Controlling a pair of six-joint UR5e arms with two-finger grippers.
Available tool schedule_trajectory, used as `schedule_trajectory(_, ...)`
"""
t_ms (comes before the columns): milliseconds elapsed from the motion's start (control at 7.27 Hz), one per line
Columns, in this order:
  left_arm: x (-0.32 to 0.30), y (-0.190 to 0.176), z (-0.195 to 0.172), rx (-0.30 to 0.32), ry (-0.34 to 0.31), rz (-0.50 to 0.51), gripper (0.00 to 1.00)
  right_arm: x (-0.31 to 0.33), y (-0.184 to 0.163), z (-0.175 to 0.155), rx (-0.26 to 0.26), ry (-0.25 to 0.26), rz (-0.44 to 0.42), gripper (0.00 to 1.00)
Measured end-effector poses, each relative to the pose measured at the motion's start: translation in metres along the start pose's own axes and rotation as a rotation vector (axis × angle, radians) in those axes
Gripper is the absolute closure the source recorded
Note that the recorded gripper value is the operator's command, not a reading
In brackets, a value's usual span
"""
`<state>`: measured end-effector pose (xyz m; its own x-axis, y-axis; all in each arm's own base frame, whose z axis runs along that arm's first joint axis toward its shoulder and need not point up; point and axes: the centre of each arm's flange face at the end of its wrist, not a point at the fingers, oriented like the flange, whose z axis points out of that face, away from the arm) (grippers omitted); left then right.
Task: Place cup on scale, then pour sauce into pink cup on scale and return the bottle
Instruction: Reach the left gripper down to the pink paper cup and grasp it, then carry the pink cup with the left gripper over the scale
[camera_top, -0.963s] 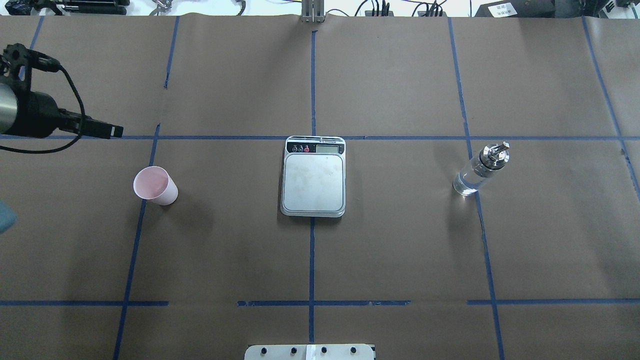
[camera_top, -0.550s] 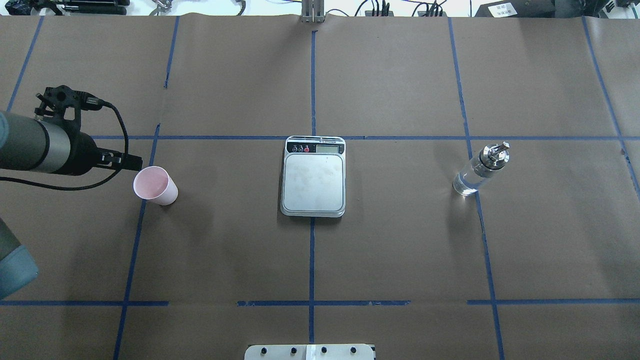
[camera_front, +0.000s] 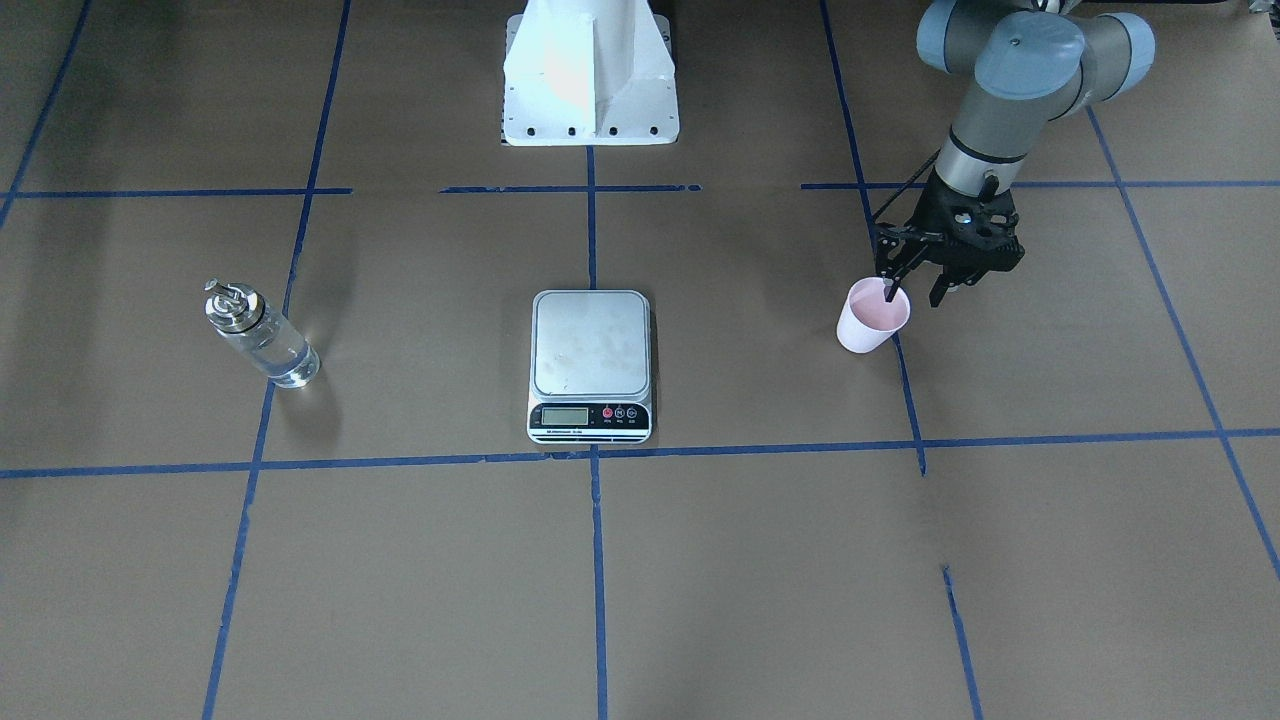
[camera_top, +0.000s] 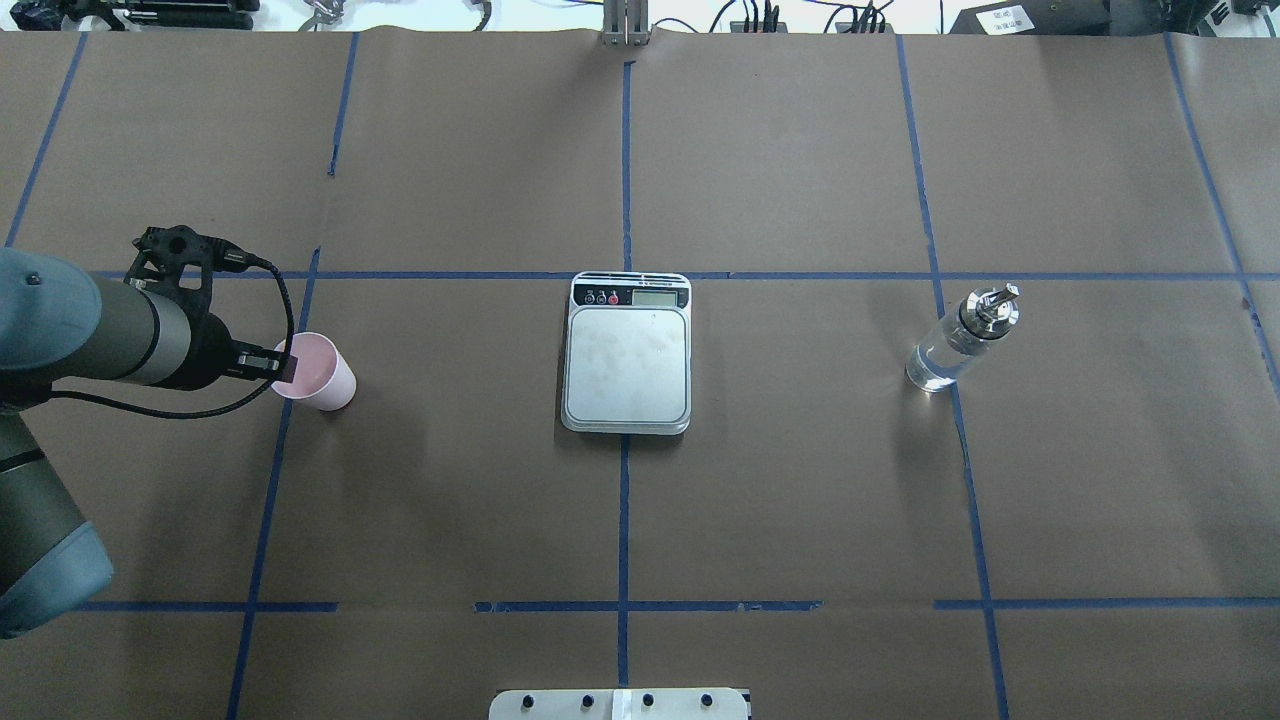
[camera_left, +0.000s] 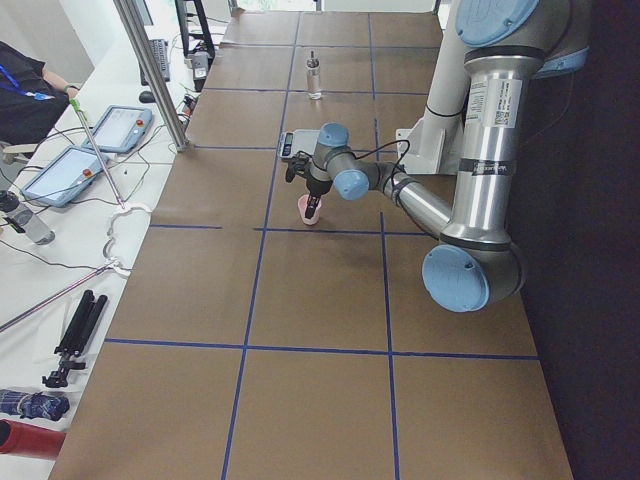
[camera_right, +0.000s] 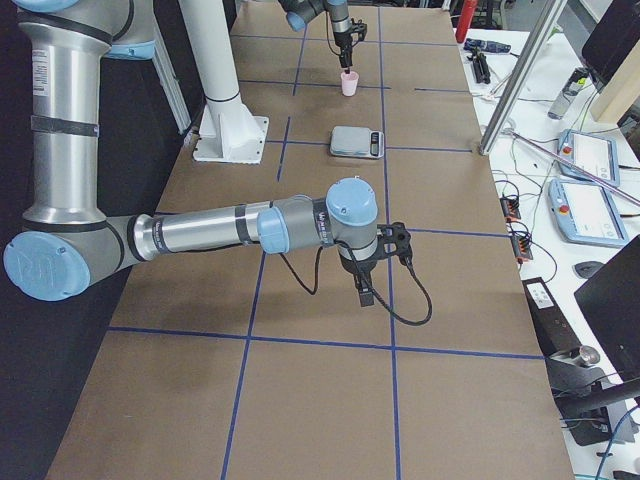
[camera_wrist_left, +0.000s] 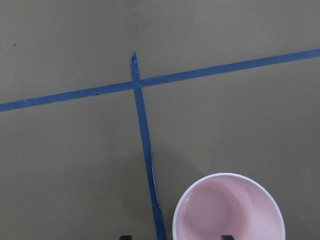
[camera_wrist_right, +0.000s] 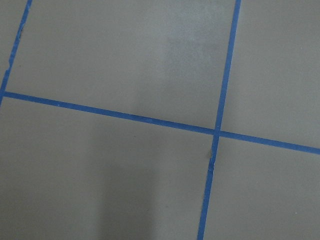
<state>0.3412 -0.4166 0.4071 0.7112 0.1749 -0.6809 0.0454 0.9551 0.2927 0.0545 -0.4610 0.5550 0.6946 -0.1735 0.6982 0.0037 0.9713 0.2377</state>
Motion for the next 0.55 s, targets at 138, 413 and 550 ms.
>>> schedule_trajectory(138,0.0013,0.0002,0.0024,-0.003,-0.001,0.002,1.0,-0.0005,0.0,-0.0005,0.001,0.0,-0.001,0.0)
schedule_trajectory(413,0.0048,-0.0007,0.0021,-0.001,0.003,0.008,1.0,-0.001,-0.0004,-0.001,0.002,0.0,-0.002,0.0)
schedule_trajectory(550,0.0082,-0.0023,0.0003,0.002,0.009,0.014,1.0,-0.0013,-0.0005,-0.0012,0.003,0.0,-0.003,0.0)
